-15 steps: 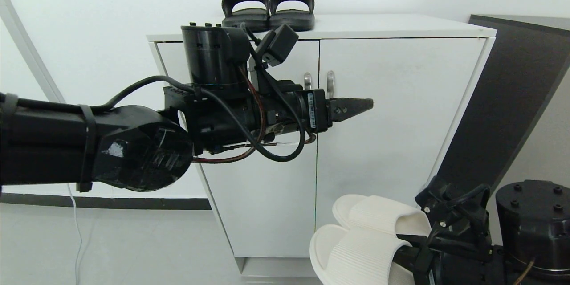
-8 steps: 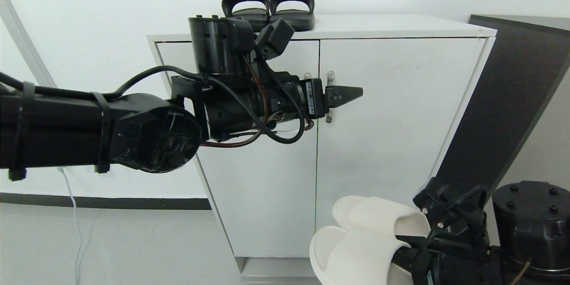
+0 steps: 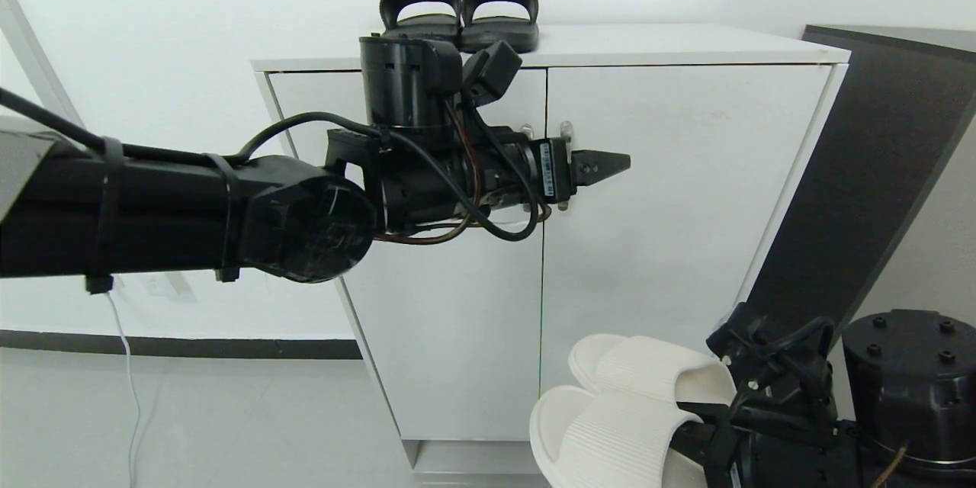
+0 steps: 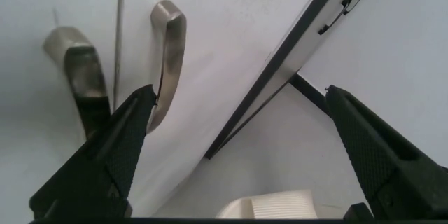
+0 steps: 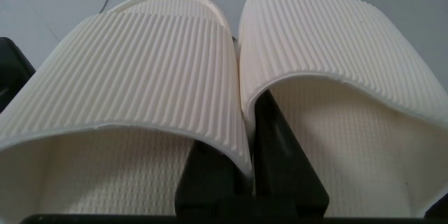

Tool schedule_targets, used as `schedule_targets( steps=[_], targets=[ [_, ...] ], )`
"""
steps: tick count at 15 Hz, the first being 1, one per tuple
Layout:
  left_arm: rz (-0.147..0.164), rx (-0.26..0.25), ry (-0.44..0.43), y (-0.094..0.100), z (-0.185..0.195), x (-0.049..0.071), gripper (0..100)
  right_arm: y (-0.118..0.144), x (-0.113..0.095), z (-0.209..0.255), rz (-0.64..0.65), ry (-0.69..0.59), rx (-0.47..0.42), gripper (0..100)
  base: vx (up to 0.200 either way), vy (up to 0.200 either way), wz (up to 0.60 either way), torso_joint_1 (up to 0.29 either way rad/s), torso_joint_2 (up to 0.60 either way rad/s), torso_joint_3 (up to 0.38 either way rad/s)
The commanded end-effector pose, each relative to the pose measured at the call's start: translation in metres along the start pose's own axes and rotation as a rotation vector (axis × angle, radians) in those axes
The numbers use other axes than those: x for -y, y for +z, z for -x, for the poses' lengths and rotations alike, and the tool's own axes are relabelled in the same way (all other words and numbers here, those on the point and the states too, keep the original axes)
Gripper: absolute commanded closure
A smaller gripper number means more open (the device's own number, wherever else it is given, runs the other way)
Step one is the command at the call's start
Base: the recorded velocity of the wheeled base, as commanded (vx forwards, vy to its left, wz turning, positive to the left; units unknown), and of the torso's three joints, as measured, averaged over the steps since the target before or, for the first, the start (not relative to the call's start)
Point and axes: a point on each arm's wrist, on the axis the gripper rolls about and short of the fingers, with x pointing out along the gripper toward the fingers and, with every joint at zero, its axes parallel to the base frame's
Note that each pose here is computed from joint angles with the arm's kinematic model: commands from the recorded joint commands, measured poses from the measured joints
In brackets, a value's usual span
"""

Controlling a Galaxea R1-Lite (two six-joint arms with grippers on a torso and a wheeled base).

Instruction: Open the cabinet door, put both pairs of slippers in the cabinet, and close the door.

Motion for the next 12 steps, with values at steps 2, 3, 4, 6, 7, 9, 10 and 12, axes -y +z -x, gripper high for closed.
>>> schedule_targets(
  steps=[2,3,4,6,7,9,10,12],
  targets=[
    [0.001,-0.003,0.002,-0.003,-0.009,-0.004,0,0.0,0.0,0.0,0.0,0.002,-0.001,100,0.0,0.0,0.0,0.0,0.0,0.0],
    [0.004,-0.007,0.003,-0.005,-0.013,-0.006,0,-0.002,0.0,0.001,-0.001,0.0,-0.005,100,0.0,0.0,0.0,0.0,0.0,0.0],
    [0.002,-0.003,0.002,-0.004,-0.014,-0.006,0,-0.002,0.0,0.001,-0.001,0.0,-0.005,100,0.0,0.0,0.0,0.0,0.0,0.0],
    [0.003,-0.006,0.001,-0.006,-0.016,-0.007,100,-0.002,0.0,0.001,0.0,0.001,-0.005,100,0.0,0.0,0.0,0.0,0.0,0.0],
    [0.006,-0.009,0.002,-0.006,-0.016,-0.007,100,-0.002,0.0,0.001,-0.001,0.0,-0.005,100,0.0,0.0,0.0,0.0,0.0,0.0],
    [0.007,-0.007,0.003,-0.006,-0.015,-0.006,100,-0.003,0.0,0.001,0.0,0.001,-0.008,100,0.0,0.0,0.0,0.0,0.0,0.0],
    [0.012,-0.013,0.003,-0.006,-0.009,-0.005,100,-0.006,0.0,0.0,0.0,-0.002,-0.022,100,0.0,0.0,0.0,0.0,0.0,0.0],
    [0.016,-0.026,0.005,-0.008,0.004,0.0,100,-0.009,0.0,0.002,0.0,0.011,-0.032,100,0.0,0.0,0.0,0.0,0.0,0.0]
  ],
)
